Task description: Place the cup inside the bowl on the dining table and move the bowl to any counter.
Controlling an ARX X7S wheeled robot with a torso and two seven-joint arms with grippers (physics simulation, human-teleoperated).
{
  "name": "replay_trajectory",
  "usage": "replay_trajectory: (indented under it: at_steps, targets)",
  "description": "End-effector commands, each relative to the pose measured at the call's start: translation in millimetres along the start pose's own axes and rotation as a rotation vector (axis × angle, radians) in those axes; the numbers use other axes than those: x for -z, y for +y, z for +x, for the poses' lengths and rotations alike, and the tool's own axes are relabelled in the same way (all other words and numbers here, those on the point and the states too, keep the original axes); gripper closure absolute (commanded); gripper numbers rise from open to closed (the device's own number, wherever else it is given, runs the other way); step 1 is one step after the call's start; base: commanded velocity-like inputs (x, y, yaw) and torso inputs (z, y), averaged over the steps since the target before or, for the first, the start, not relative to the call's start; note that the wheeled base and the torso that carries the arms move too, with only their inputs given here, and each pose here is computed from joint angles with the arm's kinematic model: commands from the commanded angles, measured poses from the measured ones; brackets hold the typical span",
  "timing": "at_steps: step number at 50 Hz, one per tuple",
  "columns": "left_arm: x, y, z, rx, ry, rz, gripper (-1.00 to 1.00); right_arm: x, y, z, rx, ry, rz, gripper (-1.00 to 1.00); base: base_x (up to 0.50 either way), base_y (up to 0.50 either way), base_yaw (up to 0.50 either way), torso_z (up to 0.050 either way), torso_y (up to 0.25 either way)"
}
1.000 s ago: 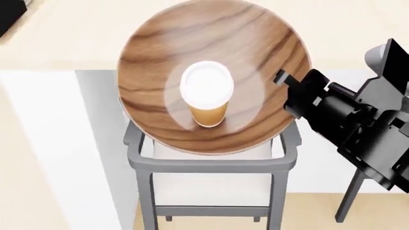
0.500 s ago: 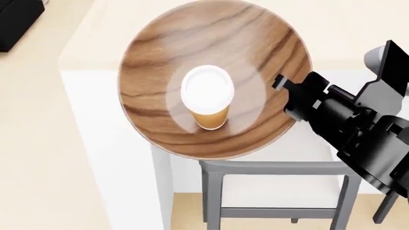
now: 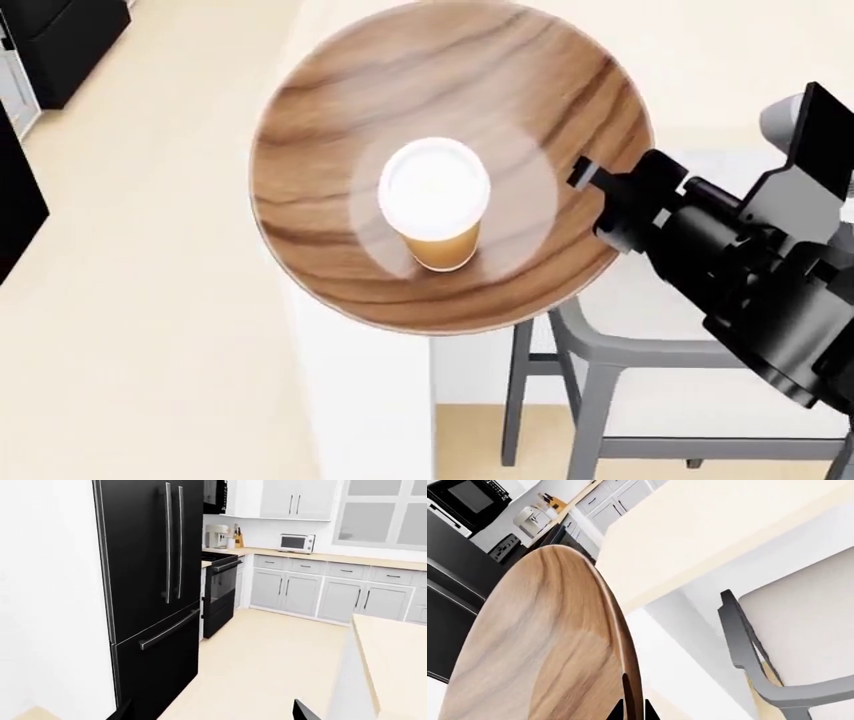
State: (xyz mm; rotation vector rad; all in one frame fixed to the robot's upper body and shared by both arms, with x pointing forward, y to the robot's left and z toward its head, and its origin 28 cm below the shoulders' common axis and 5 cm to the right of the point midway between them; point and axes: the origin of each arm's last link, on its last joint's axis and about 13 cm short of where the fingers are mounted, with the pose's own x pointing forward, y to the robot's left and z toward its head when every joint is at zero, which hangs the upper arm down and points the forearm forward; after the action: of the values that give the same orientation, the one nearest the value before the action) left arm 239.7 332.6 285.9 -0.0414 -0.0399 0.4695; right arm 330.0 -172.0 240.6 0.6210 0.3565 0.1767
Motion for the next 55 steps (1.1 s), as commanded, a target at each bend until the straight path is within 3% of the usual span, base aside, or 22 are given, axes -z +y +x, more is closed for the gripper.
replay_trajectory:
  at_steps: [1, 39, 55]
  targets:
    - [1, 0.2, 1, 0.006, 0.002, -0.023, -1.00, -4, 3.4, -1, -0.024, -0.024, -0.023, 1.00, 0.01, 0.50, 0.00, 0.000, 0.000]
    - [3, -6.3, 4, 0.043, 0.005, -0.009, -1.00, -3, 4.6, -9, -0.003, -0.031, -0.033, 1.00, 0.01, 0.50, 0.00, 0.000, 0.001]
    - [1, -19.3, 4, 0.197, -0.007, -0.014, -1.00, 2, 4.7, -5, -0.011, -0.023, -0.051, 1.00, 0.07, 0.50, 0.00, 0.001, 0.001]
